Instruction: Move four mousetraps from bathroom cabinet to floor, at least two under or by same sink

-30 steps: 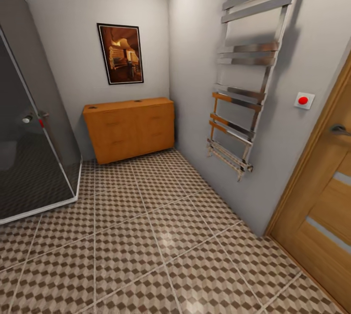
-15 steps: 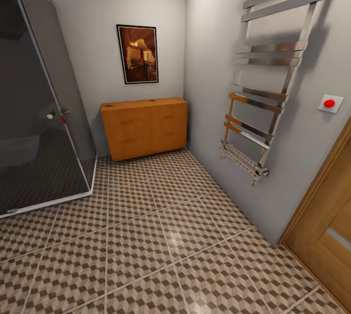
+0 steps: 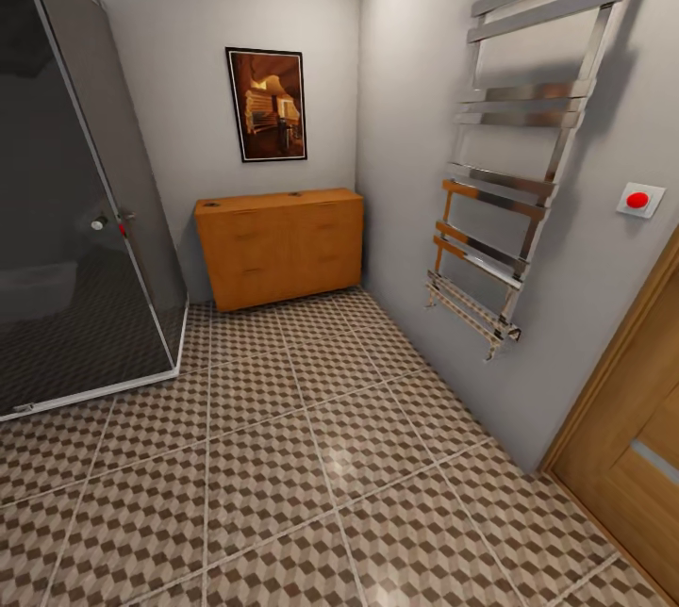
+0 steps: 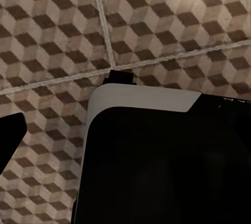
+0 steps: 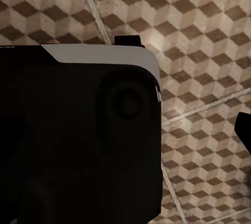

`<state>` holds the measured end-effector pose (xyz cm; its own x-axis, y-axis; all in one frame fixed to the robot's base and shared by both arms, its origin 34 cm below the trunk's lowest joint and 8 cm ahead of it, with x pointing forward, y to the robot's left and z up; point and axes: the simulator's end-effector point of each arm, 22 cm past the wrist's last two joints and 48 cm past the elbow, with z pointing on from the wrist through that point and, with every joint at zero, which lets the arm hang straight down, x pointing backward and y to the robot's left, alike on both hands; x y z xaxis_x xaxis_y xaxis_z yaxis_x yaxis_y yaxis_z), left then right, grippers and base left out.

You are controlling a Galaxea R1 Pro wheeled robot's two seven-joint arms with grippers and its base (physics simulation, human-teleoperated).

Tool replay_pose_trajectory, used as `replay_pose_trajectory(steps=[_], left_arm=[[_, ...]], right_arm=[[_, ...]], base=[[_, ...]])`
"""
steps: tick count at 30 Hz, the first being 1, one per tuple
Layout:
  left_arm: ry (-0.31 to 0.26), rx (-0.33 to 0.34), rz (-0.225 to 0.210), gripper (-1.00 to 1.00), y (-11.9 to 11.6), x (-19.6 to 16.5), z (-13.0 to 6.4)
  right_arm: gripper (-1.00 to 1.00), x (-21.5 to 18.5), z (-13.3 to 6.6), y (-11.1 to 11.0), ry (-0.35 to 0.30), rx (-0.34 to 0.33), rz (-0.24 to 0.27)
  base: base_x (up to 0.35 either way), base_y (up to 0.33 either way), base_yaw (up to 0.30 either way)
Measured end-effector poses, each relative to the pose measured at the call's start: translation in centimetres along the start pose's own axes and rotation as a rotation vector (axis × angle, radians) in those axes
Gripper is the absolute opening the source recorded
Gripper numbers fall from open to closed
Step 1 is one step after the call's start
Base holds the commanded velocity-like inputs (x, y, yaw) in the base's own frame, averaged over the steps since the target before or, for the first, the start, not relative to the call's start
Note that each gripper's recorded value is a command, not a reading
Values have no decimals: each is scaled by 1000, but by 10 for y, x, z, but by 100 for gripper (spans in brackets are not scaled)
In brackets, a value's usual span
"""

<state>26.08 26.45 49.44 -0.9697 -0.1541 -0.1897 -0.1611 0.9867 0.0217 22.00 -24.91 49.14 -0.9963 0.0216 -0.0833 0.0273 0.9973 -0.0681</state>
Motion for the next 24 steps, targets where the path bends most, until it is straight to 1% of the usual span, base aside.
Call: replay_pose_trajectory(steps=[4, 8, 18, 24], left_arm=[[0, 5, 4, 100, -2, 0, 0], [3, 6, 13, 100, -3, 1, 0], [24, -2, 15, 100, 1, 5, 0], [30, 0, 18, 100, 0, 7, 0]], right_arm=[[100, 0, 0, 0, 0, 0, 0], [100, 0, 0, 0, 1, 0, 0], [100, 1, 0, 0, 3, 0, -3], [100, 1, 0, 0, 1, 0, -5]], base=[[32, 0, 1], [176, 0, 1], [284, 0, 0], [314, 0, 7]])
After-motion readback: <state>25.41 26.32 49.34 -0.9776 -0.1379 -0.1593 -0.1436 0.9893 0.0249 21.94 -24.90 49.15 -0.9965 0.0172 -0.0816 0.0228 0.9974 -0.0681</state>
